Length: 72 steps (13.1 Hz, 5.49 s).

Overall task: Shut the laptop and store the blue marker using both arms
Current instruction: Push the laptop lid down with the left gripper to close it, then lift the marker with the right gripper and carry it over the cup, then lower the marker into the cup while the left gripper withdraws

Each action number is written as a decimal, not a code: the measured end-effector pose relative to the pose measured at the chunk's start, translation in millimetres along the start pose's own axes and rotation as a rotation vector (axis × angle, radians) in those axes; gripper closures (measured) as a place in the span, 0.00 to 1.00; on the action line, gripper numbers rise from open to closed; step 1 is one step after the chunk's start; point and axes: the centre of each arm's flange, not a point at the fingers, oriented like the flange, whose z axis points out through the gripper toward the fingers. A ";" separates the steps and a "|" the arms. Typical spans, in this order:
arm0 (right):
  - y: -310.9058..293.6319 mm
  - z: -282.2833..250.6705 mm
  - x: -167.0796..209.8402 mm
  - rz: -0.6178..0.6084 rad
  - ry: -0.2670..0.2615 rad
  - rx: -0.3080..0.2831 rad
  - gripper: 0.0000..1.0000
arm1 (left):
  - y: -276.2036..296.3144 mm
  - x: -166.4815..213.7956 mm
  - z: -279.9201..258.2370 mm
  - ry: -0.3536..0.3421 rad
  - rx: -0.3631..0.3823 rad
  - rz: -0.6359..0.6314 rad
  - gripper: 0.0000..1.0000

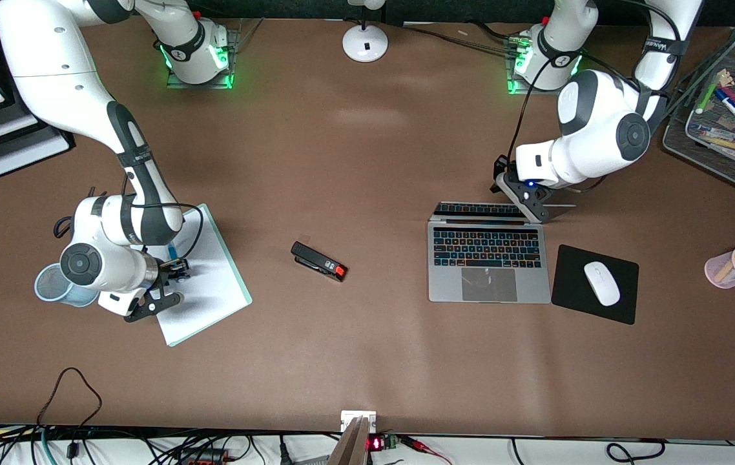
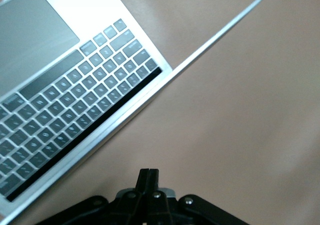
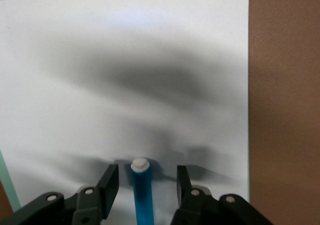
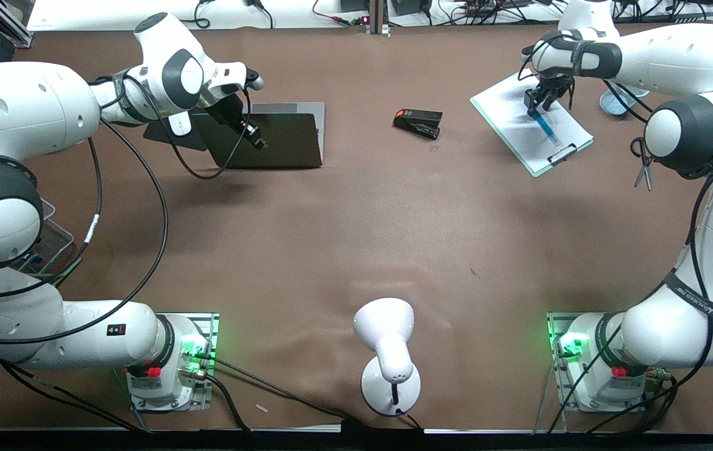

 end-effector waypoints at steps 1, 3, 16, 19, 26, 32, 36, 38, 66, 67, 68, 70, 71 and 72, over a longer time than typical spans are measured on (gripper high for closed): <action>-0.1 0.0 0.0 0.000 0.000 0.000 0.49 | -2.6 4.9 -3.3 -0.008 0.026 0.027 0.99; -0.7 0.2 0.2 -0.001 0.000 0.000 0.52 | -8.3 17.0 -11.3 -0.018 0.073 0.078 0.99; -2.8 3.2 0.7 -0.005 -0.004 0.001 0.76 | -68.0 86.1 -4.8 -0.001 0.192 0.219 0.99; -3.4 3.1 1.0 -0.006 -0.004 0.001 0.81 | -77.2 87.1 14.6 -0.002 0.172 0.148 0.99; -19.8 -47.6 21.1 -0.073 0.085 -0.027 0.81 | -92.2 93.0 43.7 0.006 0.144 -0.201 0.99; -12.8 -175.0 9.3 -0.410 0.279 -0.036 0.81 | -90.9 114.2 60.4 -0.009 0.240 -0.302 0.99; 34.6 -185.7 -13.7 -0.600 0.374 0.058 0.81 | -92.2 125.8 78.5 -0.022 0.301 -0.323 0.99; 63.6 -180.6 -28.1 -0.686 0.423 0.098 0.81 | -97.5 127.7 86.1 -0.024 0.306 -0.340 0.99; 273.6 -122.2 -155.7 -0.759 0.903 0.307 0.81 | 7.4 89.9 -170.3 -0.238 0.412 -0.421 0.74; 276.2 -116.1 -157.5 -0.751 0.901 0.312 0.81 | 17.4 87.4 -183.8 -0.223 0.412 -0.414 0.65; 279.3 -107.8 -159.4 -0.741 0.898 0.321 0.81 | 26.9 85.7 -194.5 -0.204 0.399 -0.413 0.55; 284.8 -89.3 -163.0 -0.723 0.893 0.339 0.81 | 38.0 81.6 -209.3 -0.184 0.387 -0.416 0.36; 286.8 -81.7 -164.2 -0.716 0.892 0.346 0.81 | 40.0 79.5 -215.6 -0.178 0.388 -0.420 0.27; 288.6 -75.2 -164.7 -0.710 0.890 0.349 0.81 | 41.2 76.4 -222.2 -0.181 0.387 -0.427 0.16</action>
